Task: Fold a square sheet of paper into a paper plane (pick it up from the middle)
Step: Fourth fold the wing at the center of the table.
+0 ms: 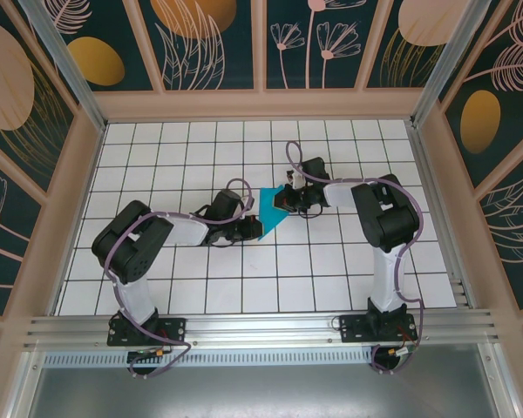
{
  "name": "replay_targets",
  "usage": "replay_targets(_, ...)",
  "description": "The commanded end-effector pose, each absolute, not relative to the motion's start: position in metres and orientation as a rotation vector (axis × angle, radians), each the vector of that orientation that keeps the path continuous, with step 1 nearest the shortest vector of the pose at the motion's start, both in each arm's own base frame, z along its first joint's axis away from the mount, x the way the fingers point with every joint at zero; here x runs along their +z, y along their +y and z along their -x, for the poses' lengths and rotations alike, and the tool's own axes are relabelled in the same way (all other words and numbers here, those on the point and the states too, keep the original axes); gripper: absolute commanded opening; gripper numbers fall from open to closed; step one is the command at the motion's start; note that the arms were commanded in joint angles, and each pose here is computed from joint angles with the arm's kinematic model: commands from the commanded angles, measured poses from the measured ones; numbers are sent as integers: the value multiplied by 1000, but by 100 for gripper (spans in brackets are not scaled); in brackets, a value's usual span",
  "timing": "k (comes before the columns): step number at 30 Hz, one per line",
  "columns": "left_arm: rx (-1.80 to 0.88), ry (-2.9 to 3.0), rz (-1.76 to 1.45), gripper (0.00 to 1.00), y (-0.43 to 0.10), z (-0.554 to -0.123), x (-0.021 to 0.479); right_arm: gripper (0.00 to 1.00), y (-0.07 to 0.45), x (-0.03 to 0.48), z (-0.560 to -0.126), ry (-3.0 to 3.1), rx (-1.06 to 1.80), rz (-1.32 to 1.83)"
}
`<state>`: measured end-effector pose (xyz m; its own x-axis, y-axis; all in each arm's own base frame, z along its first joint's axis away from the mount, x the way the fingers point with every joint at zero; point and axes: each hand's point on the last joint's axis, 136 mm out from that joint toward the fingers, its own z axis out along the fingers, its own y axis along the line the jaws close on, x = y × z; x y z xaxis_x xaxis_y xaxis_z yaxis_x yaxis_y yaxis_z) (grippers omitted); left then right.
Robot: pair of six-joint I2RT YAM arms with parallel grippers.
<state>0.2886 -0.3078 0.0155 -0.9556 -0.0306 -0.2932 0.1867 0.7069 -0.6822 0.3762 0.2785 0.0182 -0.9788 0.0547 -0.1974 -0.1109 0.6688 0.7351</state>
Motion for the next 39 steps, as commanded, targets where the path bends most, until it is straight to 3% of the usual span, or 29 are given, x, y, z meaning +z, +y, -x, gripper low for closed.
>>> replay_targets(1, -1030, 2823, -193, 9, -292, -245, -11, 5, 254, -31, -373, 2798, 1004, -39)
replay_targets(23, -875, 2851, -342, 3, -277, -229, -12, 5, 251, -35, -372, 2812, 983, -50)
replay_targets(27, -849, 2767, -347, 3, -279, -244, 3, 5, 250, -37, -371, 2817, 978, -53)
replay_targets(33, -906, 2461, -294, 4, -296, -288, 70, 5, 249, -38, -372, 2817, 978, -61)
replay_targets(39, -939, 2446, -259, 5, -314, -308, 66, 5, 249, -38, -371, 2820, 983, -66)
